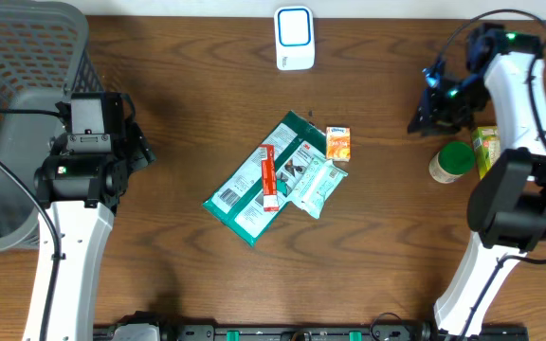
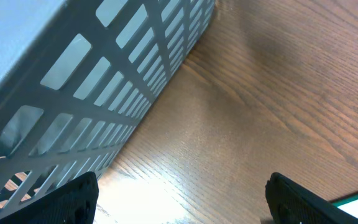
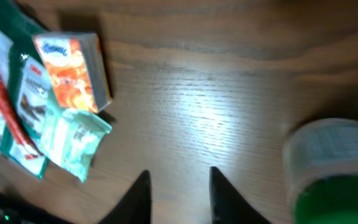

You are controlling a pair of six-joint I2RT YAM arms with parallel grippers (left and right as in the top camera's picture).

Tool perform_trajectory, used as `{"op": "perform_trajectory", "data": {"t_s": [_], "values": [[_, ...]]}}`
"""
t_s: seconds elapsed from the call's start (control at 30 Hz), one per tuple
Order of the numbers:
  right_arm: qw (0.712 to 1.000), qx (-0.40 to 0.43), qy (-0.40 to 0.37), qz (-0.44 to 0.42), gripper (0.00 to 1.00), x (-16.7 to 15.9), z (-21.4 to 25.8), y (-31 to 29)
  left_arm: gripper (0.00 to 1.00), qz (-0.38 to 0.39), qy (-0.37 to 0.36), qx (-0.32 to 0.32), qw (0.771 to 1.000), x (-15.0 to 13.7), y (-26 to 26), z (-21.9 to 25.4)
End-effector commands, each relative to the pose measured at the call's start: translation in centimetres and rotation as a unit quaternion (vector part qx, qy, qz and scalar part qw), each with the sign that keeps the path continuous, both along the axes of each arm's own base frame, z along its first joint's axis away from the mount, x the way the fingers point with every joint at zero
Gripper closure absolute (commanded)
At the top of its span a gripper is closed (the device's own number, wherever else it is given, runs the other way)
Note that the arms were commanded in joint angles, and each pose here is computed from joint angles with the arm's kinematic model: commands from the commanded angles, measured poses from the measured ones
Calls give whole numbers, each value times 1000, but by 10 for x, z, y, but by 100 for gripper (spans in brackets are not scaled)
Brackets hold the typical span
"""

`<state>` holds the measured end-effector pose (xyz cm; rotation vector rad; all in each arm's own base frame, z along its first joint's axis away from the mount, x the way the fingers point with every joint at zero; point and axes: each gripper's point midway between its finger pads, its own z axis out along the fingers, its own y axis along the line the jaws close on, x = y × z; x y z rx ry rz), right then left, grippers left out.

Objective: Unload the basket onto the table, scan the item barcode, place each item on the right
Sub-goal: 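Carry the Knorr jar right and set it beside the tea box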

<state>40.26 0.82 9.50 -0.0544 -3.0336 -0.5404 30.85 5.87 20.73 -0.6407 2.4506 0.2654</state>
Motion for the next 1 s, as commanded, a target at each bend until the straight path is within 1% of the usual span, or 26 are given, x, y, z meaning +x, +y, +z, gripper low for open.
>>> {"op": "perform_trajectory", "data": {"t_s": [0.0,0.07,0.13,0.27,0.4,0.5,0.7,0.87,0.9,0.97], "values": [[999,-31,29,20,77,-18,-22,7,13,3,-4,8,1000,0,4,5],[996,-75,47,12,78,-26,-42,-1,13,2,-4,8,1000,0,4,5],[989,-135,57,-1,79,-31,-61,-17,13,3,-4,8,1000,0,4,5],[971,-230,54,-24,85,-35,-85,-48,13,3,-4,8,1000,0,4,5],[950,-304,55,-48,87,-38,-88,-77,13,3,-4,8,1000,0,4,5],[936,-342,60,-60,87,-41,-83,-96,13,3,-4,8,1000,0,4,5],[933,-348,60,-73,85,-42,-83,-107,13,3,-4,8,1000,0,4,5],[923,-373,62,-77,83,-44,-79,-122,13,3,-4,8,1000,0,4,5],[926,-363,62,-79,83,-44,-81,-119,13,3,-4,8,1000,0,4,5],[943,-316,62,-85,82,-42,-87,-102,13,3,-4,8,1000,0,4,5]]}}
